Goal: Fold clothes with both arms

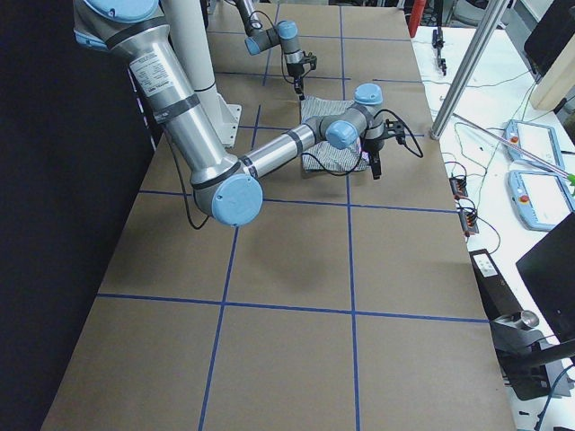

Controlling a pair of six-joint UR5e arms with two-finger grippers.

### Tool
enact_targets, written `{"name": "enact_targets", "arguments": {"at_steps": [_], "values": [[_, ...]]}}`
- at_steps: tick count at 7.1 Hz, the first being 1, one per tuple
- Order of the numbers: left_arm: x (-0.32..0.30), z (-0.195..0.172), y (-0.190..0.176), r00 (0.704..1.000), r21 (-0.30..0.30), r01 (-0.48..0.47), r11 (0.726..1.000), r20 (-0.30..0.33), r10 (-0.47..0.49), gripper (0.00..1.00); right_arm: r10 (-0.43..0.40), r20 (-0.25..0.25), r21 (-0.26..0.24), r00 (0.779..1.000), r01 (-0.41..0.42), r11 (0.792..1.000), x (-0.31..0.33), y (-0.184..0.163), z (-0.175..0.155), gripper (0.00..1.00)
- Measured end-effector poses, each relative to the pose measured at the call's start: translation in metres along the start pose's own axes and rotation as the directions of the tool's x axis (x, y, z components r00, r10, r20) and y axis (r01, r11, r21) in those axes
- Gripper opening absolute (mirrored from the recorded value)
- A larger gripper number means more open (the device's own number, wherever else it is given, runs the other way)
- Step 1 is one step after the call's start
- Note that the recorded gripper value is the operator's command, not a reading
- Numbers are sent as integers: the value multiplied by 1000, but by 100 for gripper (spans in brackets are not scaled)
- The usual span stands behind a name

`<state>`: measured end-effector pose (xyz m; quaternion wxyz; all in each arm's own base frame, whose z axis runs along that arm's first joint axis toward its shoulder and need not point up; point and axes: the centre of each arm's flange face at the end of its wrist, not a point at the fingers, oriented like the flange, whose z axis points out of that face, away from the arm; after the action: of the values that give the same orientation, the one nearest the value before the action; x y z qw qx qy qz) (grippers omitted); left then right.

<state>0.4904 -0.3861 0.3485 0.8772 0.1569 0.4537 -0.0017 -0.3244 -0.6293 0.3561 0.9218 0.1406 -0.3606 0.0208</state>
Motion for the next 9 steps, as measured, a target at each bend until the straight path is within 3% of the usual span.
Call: {"name": "enact_targets", "arguments": {"at_steps": [2, 4, 7, 8, 9], "values": [[-51, -3, -61, 992, 67, -101, 993, 84, 96, 0, 3, 1, 1, 1000, -3, 1000, -2, 0, 0, 100], [-112, -3, -147, 968, 121, -170, 978, 206, 143, 0, 4, 1, -1, 1000, -4, 1000, -3, 1, 1, 100], [-154, 46, -284, 938, 185, -200, 962, 318, 133, 0, 50, 12, -3, 999, -50, 999, -17, 4, 2, 100], [-166, 57, -302, 929, 201, -217, 955, 342, 139, 79, 74, 19, -4, 997, -74, 997, -27, 6, 2, 100], [-175, 61, -308, 924, 206, -226, 952, 355, 143, 100, 102, 29, -4, 994, -102, 995, -41, 8, 2, 99]]}}
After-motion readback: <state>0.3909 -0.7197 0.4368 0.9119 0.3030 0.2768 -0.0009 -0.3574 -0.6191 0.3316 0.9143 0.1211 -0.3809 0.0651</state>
